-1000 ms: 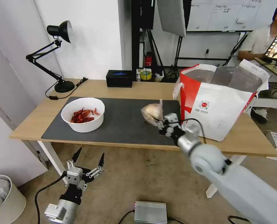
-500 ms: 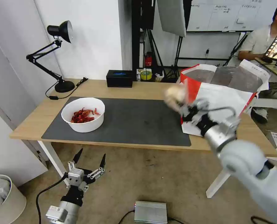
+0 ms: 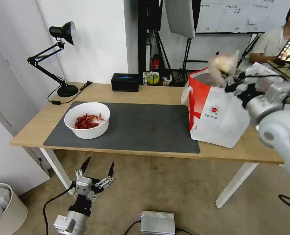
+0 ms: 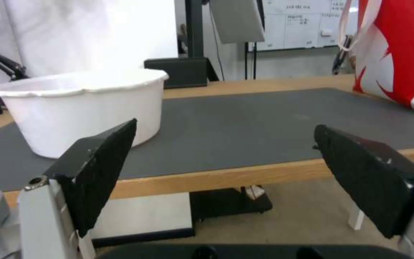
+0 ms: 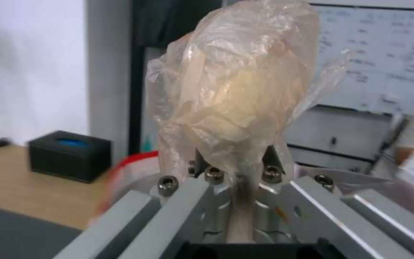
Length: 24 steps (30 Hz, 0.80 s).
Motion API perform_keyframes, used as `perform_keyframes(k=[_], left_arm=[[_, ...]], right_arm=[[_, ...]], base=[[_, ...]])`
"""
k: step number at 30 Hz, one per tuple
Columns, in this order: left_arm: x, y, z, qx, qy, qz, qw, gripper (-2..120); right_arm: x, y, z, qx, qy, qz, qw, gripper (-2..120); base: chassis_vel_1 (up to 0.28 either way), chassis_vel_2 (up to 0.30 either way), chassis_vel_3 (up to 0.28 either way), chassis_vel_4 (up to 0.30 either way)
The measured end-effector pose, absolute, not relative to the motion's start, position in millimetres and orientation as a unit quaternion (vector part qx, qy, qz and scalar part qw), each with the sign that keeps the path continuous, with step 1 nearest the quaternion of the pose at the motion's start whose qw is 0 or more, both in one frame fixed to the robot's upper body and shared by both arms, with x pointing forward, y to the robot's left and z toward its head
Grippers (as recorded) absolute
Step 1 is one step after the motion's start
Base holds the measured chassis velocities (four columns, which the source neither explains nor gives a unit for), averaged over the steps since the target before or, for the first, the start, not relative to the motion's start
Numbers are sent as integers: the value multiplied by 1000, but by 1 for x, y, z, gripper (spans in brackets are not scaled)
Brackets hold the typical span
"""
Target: Pick up the trash from the table and place it into the takeout bag.
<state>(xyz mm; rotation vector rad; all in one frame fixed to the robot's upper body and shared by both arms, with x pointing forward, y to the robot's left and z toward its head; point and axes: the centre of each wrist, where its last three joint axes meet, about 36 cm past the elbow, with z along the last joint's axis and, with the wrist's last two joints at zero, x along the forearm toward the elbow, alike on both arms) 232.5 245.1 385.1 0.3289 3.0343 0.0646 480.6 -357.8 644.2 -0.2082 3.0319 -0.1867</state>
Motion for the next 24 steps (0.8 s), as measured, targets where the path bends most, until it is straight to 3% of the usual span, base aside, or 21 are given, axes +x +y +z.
perform_keyframes(k=[11,24], left_arm=[[234,247,383,109,993,17,39,100],[235,250,384,111,993,19,40,100]], right_arm=[[499,-364,649,3,998,-34,-53,0],[495,-356,663,32,995,-8,-89,3]], base=[[0,0,0,0],[0,0,0,0]])
